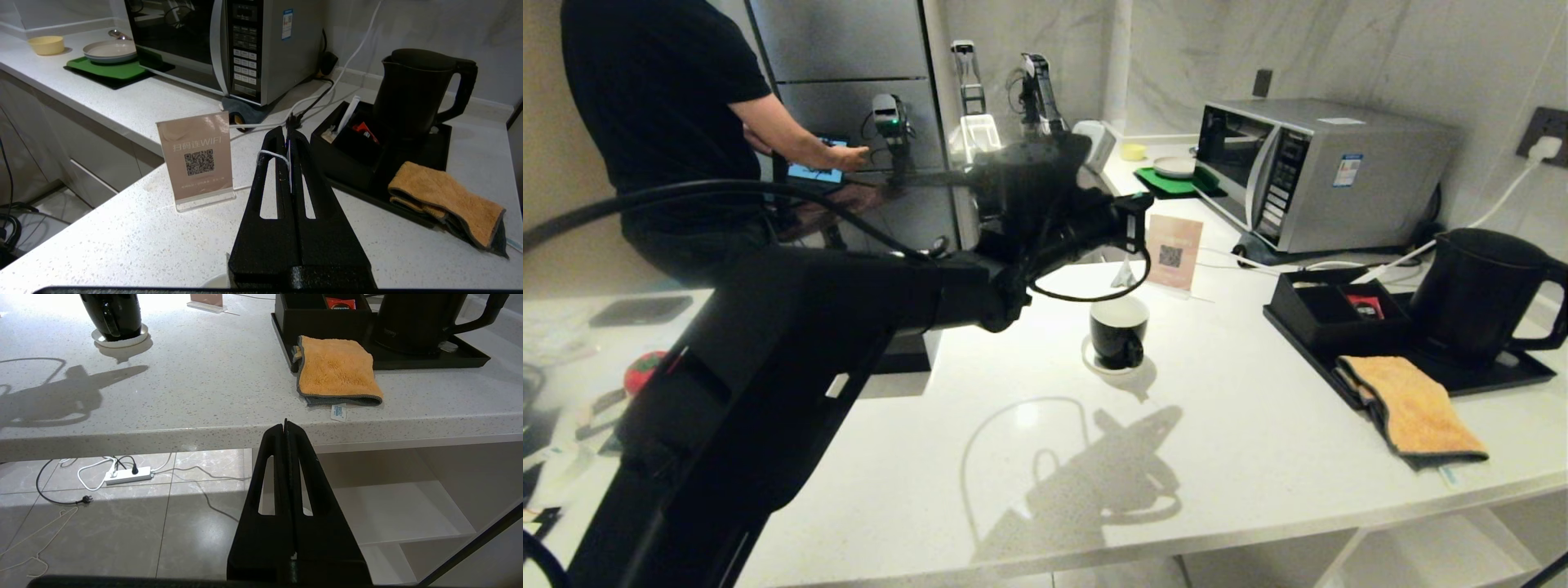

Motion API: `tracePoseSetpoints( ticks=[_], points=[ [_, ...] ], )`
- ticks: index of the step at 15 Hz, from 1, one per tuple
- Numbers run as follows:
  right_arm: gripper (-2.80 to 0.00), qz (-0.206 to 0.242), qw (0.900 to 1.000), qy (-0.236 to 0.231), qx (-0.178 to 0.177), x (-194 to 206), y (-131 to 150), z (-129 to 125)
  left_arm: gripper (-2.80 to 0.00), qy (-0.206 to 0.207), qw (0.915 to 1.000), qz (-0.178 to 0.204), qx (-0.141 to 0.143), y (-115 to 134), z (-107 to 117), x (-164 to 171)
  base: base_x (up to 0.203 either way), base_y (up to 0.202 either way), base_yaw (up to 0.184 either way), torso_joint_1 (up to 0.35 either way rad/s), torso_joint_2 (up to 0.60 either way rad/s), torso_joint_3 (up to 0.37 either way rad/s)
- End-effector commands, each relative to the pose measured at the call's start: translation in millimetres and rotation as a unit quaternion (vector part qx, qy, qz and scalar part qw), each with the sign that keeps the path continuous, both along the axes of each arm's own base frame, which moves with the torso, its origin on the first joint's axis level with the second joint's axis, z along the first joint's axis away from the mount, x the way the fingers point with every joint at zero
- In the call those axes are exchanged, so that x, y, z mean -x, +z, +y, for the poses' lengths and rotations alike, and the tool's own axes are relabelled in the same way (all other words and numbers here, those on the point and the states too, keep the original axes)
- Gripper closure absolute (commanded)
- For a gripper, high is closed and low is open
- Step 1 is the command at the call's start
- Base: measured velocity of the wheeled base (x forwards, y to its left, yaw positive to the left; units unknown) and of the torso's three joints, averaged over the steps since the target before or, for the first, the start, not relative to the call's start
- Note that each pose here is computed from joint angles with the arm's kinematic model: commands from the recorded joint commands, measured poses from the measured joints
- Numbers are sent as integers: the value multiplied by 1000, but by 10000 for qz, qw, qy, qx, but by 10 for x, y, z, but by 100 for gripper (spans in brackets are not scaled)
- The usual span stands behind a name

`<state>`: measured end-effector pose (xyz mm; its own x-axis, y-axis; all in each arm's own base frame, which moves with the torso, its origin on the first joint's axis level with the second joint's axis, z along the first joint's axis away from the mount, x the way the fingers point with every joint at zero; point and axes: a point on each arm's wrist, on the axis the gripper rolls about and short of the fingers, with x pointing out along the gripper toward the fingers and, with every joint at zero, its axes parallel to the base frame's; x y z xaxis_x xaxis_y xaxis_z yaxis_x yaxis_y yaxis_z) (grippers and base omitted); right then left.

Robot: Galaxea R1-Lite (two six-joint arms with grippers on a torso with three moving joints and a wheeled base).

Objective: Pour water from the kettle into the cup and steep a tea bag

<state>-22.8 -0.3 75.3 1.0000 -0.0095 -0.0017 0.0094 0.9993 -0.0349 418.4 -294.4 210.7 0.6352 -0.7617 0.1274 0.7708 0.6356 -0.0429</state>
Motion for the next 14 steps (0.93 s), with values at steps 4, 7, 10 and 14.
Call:
tracePoseSetpoints(
  ticks=[4, 7, 10, 14],
  points=[
    [0, 7, 10000, 1, 2, -1, 1, 0, 0, 18, 10000, -7, 9, -49, -7, -38, 0, 0, 0, 0, 0, 0],
    [0, 7, 10000, 1, 2, -1, 1, 0, 0, 74, 9999, 66, -47, -152, 7, -92, 0, 0, 0, 0, 0, 0],
    [0, 7, 10000, 1, 2, -1, 1, 0, 0, 88, 9998, 145, -110, -262, -1, -131, 0, 0, 0, 0, 0, 0],
    [0, 7, 10000, 1, 2, -1, 1, 0, 0, 113, 9994, 250, -196, -407, -28, -172, 0, 0, 0, 0, 0, 0]
  ],
)
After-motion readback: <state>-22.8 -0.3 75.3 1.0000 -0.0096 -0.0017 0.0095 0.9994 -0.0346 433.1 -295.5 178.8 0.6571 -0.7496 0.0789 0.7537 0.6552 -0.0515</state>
